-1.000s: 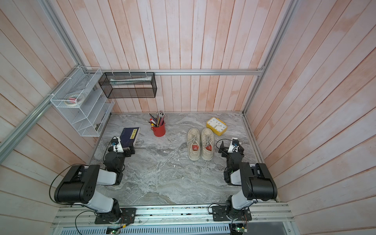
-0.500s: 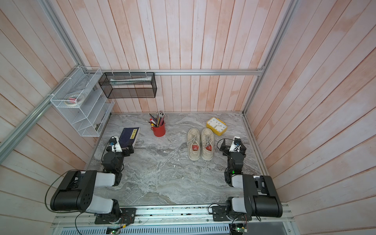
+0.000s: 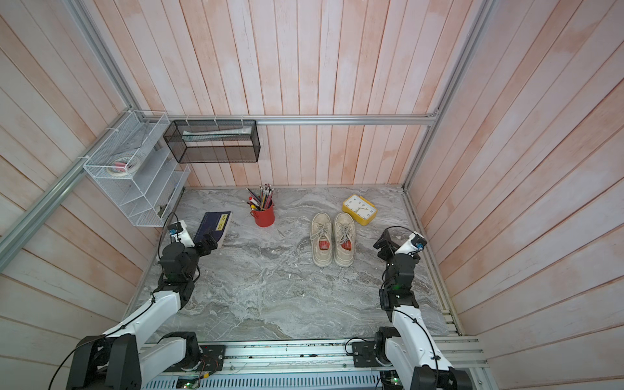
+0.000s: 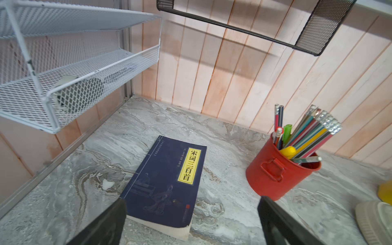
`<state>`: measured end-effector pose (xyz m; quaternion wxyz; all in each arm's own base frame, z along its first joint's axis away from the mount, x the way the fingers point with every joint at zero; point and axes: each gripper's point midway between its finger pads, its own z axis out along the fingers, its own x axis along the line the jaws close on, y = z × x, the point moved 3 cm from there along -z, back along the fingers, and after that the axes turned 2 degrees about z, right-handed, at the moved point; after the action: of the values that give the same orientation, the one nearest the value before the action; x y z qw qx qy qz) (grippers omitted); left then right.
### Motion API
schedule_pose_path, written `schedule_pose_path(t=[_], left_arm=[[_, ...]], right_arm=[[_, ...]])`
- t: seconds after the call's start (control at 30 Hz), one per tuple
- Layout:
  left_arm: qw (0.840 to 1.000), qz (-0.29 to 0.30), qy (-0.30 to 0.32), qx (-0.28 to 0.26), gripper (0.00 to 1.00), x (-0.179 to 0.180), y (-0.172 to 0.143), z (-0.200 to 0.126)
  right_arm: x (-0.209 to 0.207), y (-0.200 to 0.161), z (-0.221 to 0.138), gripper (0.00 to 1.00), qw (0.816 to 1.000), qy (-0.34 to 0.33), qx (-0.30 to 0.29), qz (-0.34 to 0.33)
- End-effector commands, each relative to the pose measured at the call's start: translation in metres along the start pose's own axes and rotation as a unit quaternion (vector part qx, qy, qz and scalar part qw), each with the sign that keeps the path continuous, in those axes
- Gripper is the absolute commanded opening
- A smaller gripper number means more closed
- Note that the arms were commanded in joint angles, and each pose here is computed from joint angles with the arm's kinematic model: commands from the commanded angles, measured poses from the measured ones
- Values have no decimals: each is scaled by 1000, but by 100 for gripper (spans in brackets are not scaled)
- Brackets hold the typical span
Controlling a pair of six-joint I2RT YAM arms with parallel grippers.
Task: Remove the insole from the shoe
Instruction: Move the shoe to the center of the board.
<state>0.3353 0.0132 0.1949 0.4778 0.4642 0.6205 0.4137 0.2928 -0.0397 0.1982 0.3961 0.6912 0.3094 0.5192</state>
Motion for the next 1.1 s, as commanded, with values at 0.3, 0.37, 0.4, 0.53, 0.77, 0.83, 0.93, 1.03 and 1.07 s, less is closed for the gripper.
schedule_pose_path(t=[0.3, 0.37, 0.4, 0.53, 0.77, 0.83, 0.93, 1.03, 1.07], left_arm=[[957, -155, -186, 160, 100, -77, -20, -17], [950, -139, -215, 179, 100, -101, -25, -24], [947, -128, -227, 189, 100, -113, -29, -28], [938, -103, -255, 210, 100, -143, -42, -43], [943, -76, -240, 217, 99, -159, -63, -58], [944, -73, -238, 216, 99, -159, -63, -59], [947, -64, -238, 206, 99, -159, -59, -59], [949, -61, -237, 198, 99, -159, -57, -58], [949, -61, -239, 196, 99, -159, -56, -58]], right_arm=[[99, -79, -20, 77, 928, 133, 332, -108], [116, -92, -26, 72, 908, 154, 364, -143], [123, -98, -28, 71, 898, 159, 380, -156], [140, -116, -24, 66, 877, 145, 414, -198], [152, -146, -3, 49, 831, 112, 491, -235], [146, -153, 3, 47, 821, 84, 507, -249], [140, -163, 9, 47, 812, 63, 518, -262], [138, -168, 17, 45, 811, 50, 518, -268], [138, -169, 20, 44, 812, 46, 516, -268]])
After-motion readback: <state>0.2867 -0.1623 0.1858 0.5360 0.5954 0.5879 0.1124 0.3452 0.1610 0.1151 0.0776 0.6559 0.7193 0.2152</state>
